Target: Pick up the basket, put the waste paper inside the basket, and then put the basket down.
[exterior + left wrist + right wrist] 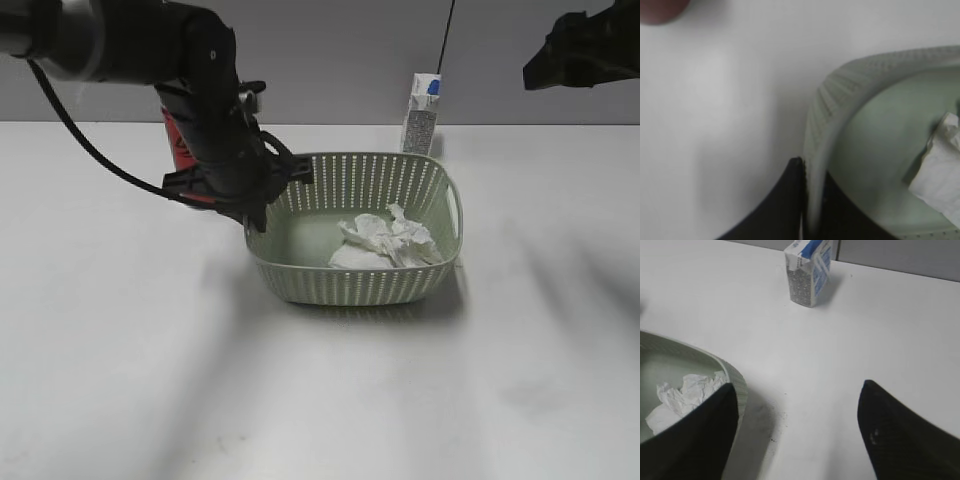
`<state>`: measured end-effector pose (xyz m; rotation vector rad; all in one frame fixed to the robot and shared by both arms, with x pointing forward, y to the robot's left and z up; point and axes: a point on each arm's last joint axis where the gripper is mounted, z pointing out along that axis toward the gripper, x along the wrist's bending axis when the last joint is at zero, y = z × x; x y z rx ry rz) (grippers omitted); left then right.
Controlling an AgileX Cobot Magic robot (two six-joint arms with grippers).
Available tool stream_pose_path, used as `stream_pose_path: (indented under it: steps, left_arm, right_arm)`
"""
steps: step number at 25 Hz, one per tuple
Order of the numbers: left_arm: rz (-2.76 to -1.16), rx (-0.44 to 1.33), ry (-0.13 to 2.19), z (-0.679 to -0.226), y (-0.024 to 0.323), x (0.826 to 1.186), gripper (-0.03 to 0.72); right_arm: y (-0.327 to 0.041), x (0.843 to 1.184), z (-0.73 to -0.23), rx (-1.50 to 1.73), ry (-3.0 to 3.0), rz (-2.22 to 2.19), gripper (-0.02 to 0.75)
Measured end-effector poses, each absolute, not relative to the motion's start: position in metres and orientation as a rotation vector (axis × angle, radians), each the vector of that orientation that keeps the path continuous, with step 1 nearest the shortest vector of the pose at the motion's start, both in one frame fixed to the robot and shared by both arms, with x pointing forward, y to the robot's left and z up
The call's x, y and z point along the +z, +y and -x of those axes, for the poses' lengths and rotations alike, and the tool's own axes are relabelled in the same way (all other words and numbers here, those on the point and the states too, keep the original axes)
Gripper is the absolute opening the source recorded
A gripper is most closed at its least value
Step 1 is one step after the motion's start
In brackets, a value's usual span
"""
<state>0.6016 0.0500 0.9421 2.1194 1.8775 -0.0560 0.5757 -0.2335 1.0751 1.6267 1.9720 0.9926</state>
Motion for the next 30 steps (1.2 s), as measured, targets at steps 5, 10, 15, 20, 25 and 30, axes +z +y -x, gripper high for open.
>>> stream_pose_path:
  steps: [5, 10, 15, 20, 25, 30]
  left_arm:
    - [-2.097, -0.058, 1.880, -0.612, 0.044, 0.928, 0.039]
    - [-2.088, -0.042, 1.884, -0.617, 0.050, 0.929, 0.394]
    - [-2.105, 0.004, 1.808, -0.629, 0.077, 0.970, 0.630]
    - [-2.117, 0.068, 1.765, -0.635, 0.131, 1.033, 0.636]
    - [-2.180, 0.147, 1.817, -0.623, 0.190, 1.073, 0.599]
    - [-2.166, 0.316, 1.818, -0.604, 0.227, 1.109, 0.590]
  right_arm:
    - [-0.234, 1.077, -0.574, 0.980, 1.996, -1.643, 0.560]
    - [-0.234, 1.076, -0.573, 0.977, 2.007, -1.651, 0.559]
    - [-0.234, 1.076, -0.573, 0.980, 2.000, -1.662, 0.559]
    - [-0.238, 1.087, -0.590, 0.974, 1.980, -1.723, 0.559]
    - [-0.242, 1.104, -0.619, 0.800, 2.104, -1.770, 0.559]
    - [-0.241, 1.104, -0.623, 0.628, 2.253, -1.853, 0.559]
